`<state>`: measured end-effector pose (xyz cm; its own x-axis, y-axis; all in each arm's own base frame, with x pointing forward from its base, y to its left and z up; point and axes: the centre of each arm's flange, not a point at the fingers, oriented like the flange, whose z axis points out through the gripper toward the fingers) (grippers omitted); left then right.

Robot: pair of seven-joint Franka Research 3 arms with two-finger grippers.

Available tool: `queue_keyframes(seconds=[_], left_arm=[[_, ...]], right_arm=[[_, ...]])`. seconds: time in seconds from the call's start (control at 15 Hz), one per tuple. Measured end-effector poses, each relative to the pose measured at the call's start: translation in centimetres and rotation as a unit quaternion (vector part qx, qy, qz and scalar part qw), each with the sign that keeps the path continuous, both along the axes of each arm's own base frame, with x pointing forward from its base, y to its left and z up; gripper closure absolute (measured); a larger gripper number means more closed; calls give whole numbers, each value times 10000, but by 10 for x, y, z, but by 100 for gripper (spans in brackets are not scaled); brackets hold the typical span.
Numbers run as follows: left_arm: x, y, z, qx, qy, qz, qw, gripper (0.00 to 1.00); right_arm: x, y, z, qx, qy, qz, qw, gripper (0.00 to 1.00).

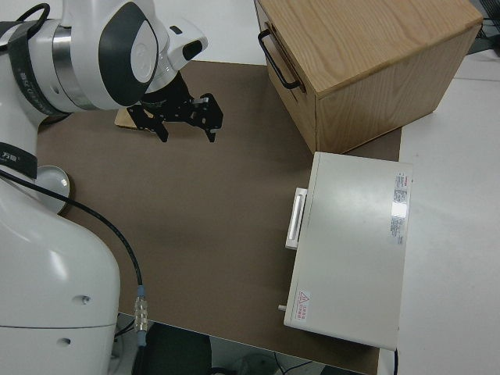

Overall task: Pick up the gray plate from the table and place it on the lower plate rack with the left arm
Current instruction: 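Move the left gripper to the near rim of the gray plate, then close the left gripper on the gray plate's rim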

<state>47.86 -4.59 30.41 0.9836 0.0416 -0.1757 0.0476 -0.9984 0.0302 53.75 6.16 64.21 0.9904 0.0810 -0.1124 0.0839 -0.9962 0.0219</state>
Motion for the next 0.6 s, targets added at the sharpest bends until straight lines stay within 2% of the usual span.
queue_keyframes(seconds=[0.2,0.6], left_arm=[[-2,-3,-10,-15,17,16,10000,3],[-2,-11,-10,-7,-6,174,9998,66]], right_arm=[[0,0,0,0,0,0,10000,1],[0,0,0,0,0,0,10000,1]])
